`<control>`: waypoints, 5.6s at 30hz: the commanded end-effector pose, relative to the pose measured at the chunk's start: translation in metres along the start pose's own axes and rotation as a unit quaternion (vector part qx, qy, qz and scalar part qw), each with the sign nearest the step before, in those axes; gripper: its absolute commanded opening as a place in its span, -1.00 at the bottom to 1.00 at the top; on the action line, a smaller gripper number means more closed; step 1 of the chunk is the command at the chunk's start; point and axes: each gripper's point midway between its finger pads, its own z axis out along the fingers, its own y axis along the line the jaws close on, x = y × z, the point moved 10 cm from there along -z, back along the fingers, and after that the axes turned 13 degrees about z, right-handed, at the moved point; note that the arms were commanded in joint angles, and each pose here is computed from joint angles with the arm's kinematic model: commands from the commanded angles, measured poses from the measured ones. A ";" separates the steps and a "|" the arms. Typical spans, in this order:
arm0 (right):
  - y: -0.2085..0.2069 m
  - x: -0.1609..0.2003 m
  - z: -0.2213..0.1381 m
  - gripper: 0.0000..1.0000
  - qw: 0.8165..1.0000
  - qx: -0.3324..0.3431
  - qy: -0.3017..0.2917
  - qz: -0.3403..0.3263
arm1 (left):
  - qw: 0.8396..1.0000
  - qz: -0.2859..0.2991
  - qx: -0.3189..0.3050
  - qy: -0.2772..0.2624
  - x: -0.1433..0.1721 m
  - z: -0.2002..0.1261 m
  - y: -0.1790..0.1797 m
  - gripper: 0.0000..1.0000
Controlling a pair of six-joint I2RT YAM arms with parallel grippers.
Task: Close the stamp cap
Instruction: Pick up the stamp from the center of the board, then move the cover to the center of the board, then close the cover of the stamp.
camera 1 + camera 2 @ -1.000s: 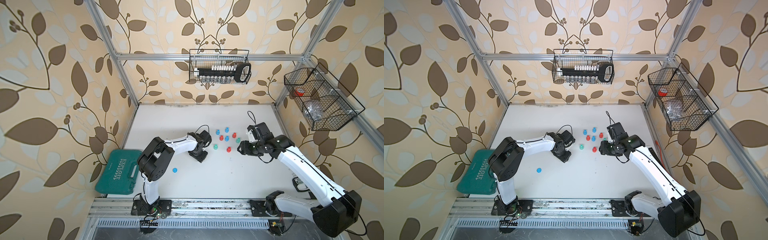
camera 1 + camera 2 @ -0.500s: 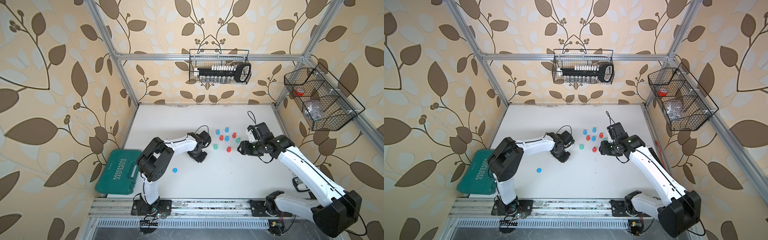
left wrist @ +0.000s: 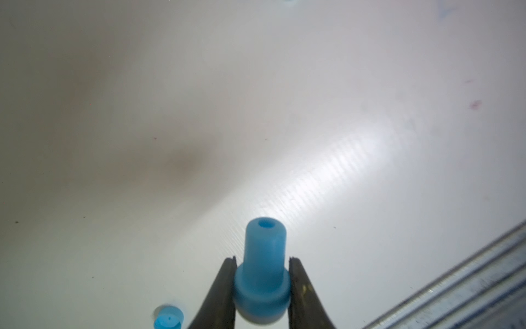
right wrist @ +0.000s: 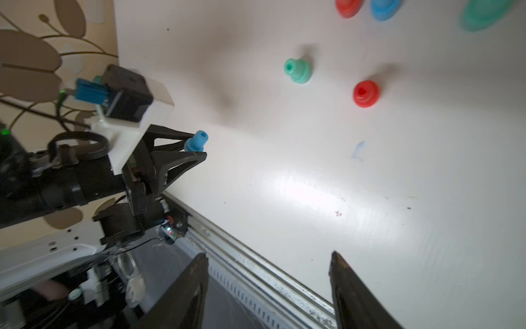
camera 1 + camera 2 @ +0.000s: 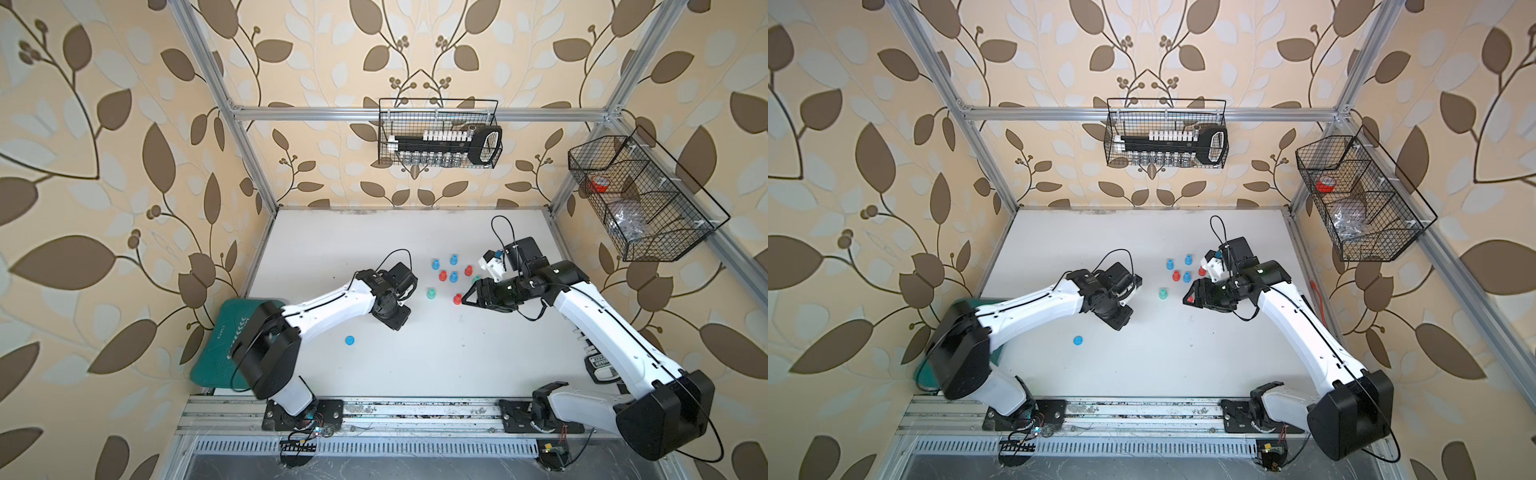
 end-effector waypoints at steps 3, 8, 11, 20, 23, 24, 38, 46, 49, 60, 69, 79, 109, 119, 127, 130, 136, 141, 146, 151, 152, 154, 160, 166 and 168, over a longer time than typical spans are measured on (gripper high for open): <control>0.023 0.005 0.016 0.26 0.984 -0.152 0.089 0.007 | 0.998 0.004 0.032 -0.048 0.012 -0.044 -0.024 -0.60; 0.046 0.007 0.037 0.16 0.981 -0.156 0.116 -0.015 | 0.998 0.013 0.034 -0.058 0.017 -0.053 -0.036 -0.58; 0.048 0.005 0.053 0.08 0.979 -0.158 0.125 -0.004 | 0.997 0.014 0.032 -0.067 0.017 -0.057 -0.039 -0.58; 0.065 0.011 0.087 0.06 0.974 -0.154 0.167 -0.020 | 0.996 0.018 0.026 -0.078 0.016 -0.065 -0.045 -0.57; 0.065 0.013 0.098 0.06 0.972 -0.157 0.173 -0.014 | 0.996 0.019 0.025 -0.083 0.015 -0.068 -0.046 -0.57; 0.064 0.013 0.101 0.04 0.972 -0.156 0.173 -0.011 | 0.996 0.020 0.026 -0.084 0.015 -0.068 -0.046 -0.57; 0.077 0.018 0.114 -0.25 0.963 -0.174 0.205 -0.017 | 0.995 0.026 0.026 -0.096 0.008 -0.070 -0.051 -0.57; 0.079 0.025 0.121 -0.48 0.958 -0.176 0.224 -0.022 | 0.994 0.028 0.025 -0.098 0.005 -0.069 -0.051 -0.57; 0.079 0.026 0.122 -0.55 0.957 -0.177 0.229 -0.021 | 0.994 0.028 0.025 -0.100 0.004 -0.070 -0.052 -0.57; 0.079 0.025 0.114 -0.78 0.963 -0.159 0.214 -0.031 | 0.995 0.021 -0.020 -0.092 0.006 -0.073 -0.045 -0.03; 0.059 -0.017 0.079 -0.78 0.983 -0.105 0.147 -0.024 | 0.994 -0.022 -0.049 -0.090 0.029 -0.088 -0.031 0.21; 0.044 -0.034 0.042 -0.78 0.996 -0.012 0.083 -0.043 | 0.935 -0.336 -0.087 -0.067 0.103 -0.087 0.060 0.31; 0.047 -0.009 0.064 -0.78 0.994 0.010 0.092 -0.058 | 0.838 -0.544 0.000 0.051 0.144 0.035 0.092 -0.05; 0.050 -0.013 0.064 -0.78 0.994 0.015 0.087 -0.061 | 0.847 -0.529 0.014 0.049 0.122 0.057 0.071 -0.09; 0.047 -0.012 0.066 -0.78 0.994 0.032 0.080 -0.066 | 0.861 -0.507 0.032 0.037 0.078 0.064 0.051 -0.12; 0.044 -0.012 0.074 -0.78 0.994 0.039 0.080 -0.067 | 0.869 -0.494 0.019 0.010 0.072 0.035 0.057 -0.10; 0.061 -0.013 0.111 -0.79 0.990 0.078 0.064 -0.101 | 0.868 -0.495 0.008 -0.035 0.083 -0.020 0.077 0.00; 0.103 0.002 0.165 -0.80 0.980 0.106 0.051 -0.159 | 0.839 -0.541 -0.003 -0.054 0.112 -0.039 0.098 0.01; 0.127 0.014 0.209 -0.80 0.972 0.135 0.035 -0.187 | 0.809 -0.585 -0.006 -0.059 0.134 -0.040 0.111 0.00; 0.139 0.025 0.241 -0.81 0.967 0.148 0.036 -0.204 | 0.793 -0.605 -0.013 -0.074 0.141 -0.041 0.116 0.00; 0.140 0.026 0.246 -0.81 0.967 0.150 0.035 -0.205 | 0.792 -0.606 -0.013 -0.074 0.141 -0.040 0.117 0.00; 0.141 0.026 0.252 -0.80 0.966 0.154 0.032 -0.206 | 0.791 -0.607 -0.012 -0.074 0.141 -0.040 0.118 0.00; 0.142 0.025 0.267 -0.81 0.963 0.164 0.031 -0.211 | 0.791 -0.607 -0.015 -0.076 0.142 -0.041 0.122 0.00; 0.140 0.028 0.274 -0.81 0.961 0.170 0.033 -0.216 | 0.789 -0.609 -0.016 -0.078 0.143 -0.043 0.125 -0.01; 0.141 0.031 0.274 -0.81 0.959 0.171 0.033 -0.223 | 0.789 -0.609 -0.015 -0.079 0.143 -0.043 0.125 -0.02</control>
